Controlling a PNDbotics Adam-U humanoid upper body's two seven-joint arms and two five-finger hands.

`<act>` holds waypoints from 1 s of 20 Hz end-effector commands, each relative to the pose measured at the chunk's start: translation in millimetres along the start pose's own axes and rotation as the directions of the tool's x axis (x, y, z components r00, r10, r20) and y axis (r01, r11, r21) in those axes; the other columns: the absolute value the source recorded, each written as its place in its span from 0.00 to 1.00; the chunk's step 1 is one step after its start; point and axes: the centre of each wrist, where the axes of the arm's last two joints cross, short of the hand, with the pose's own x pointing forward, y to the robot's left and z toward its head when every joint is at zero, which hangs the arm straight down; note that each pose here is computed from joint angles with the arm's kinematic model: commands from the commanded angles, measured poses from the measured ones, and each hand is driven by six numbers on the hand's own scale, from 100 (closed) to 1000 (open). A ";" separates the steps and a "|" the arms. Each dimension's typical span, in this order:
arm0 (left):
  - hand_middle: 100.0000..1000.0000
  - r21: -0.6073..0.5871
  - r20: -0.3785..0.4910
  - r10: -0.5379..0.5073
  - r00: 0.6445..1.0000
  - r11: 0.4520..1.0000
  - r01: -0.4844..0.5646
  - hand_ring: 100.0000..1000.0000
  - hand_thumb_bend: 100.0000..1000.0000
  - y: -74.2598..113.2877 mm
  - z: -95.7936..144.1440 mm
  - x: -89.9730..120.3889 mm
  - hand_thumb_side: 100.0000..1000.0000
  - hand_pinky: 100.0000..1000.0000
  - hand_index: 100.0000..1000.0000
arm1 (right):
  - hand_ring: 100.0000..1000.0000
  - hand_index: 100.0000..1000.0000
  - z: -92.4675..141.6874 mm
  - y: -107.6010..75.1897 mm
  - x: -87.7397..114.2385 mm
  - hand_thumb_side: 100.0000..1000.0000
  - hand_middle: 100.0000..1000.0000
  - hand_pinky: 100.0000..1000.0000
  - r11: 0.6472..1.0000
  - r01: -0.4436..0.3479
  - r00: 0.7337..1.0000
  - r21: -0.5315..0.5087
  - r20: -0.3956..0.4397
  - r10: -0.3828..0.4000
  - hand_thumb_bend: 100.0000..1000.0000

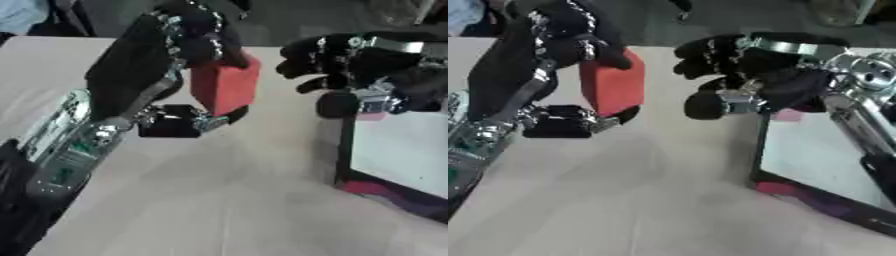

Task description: Pick up the objects with one hand, pass them to the other hand, and then place them into the box on the other side of the table.

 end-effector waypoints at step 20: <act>0.49 0.171 0.118 -0.033 0.992 0.985 0.013 0.58 0.31 10.2 -13.9 6.0 0.00 0.65 0.46 | 1.00 0.95 -18.7 10.5 29.2 0.37 0.89 0.92 0.985 -0.038 0.996 0.171 0.087 0.024 0.80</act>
